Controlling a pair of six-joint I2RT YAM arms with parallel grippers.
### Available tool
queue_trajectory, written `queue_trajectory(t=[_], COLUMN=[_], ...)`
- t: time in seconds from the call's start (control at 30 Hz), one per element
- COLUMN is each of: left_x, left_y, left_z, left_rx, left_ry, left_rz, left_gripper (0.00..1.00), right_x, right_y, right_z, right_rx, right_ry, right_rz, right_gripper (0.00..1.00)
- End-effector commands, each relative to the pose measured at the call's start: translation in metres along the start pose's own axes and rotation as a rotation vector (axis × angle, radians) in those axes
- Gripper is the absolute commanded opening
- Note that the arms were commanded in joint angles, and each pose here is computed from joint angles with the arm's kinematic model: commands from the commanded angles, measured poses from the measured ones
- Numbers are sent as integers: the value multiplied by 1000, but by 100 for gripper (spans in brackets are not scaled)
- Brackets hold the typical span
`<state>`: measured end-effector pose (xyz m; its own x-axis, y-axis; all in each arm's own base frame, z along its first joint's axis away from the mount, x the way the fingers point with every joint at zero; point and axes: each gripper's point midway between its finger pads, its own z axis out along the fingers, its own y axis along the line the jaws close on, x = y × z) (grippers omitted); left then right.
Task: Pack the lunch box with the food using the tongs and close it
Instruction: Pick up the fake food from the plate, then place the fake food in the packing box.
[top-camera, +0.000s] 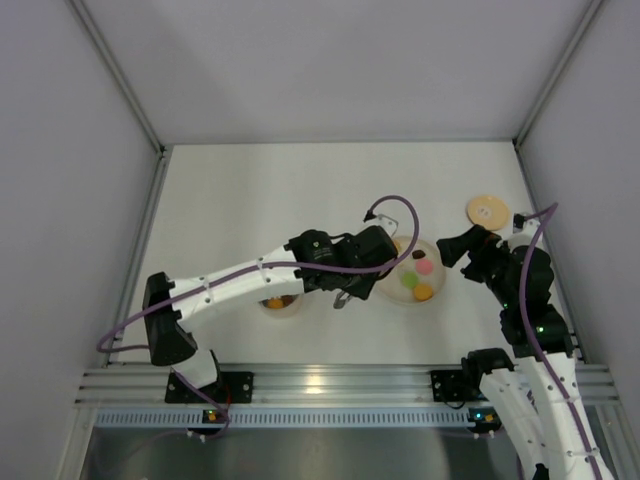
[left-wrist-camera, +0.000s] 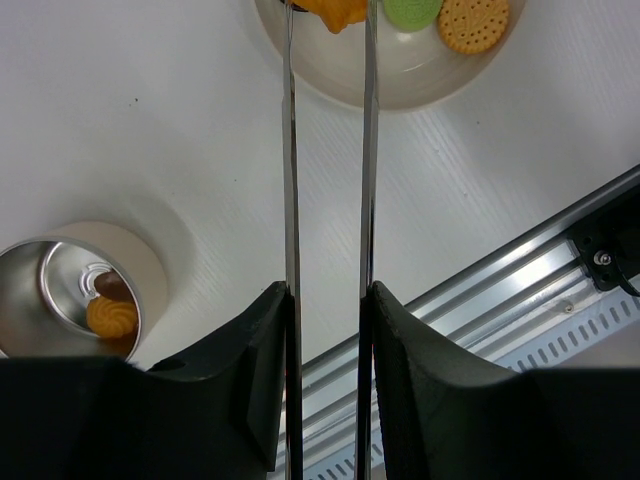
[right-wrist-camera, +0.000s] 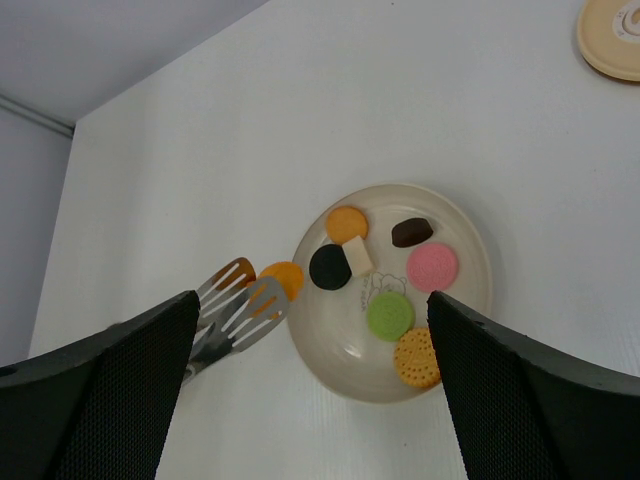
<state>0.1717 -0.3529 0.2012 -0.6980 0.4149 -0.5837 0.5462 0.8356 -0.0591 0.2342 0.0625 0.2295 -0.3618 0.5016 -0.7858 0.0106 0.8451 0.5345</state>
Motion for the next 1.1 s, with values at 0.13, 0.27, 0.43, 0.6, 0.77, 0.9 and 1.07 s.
queue_trajectory(t=[0.13, 0.27, 0.43, 0.6, 0.77, 0.9, 1.07], left_x=[-1, 1, 6, 26, 51, 75, 101], left_y=[11, 14, 27, 55, 84, 103, 127], left_z=[-22, -29, -45, -71, -97, -109, -129], left_rx=[-2, 2, -13, -47, -82, -105, -127], left_ry=[-48, -51, -70, -79, -88, -74, -63], left_rz=[-31, -43, -69, -124, -200, -244, -301], left_gripper=[34, 34, 34, 34, 34, 34, 34], right_x=[-10, -9, -11, -10, -8, -8, -6], right_y=[1, 1, 2, 3, 5, 4, 3], right_z=[1, 2, 3, 5, 9, 13, 17], right_rx=[4, 2, 1, -6, -18, -17, -13], right_ry=[-34, -29, -30, -24, -14, -10, -5], right_rz=[3, 5, 5, 8, 18, 19, 19], right_gripper=[95, 95, 95, 95, 95, 95, 95])
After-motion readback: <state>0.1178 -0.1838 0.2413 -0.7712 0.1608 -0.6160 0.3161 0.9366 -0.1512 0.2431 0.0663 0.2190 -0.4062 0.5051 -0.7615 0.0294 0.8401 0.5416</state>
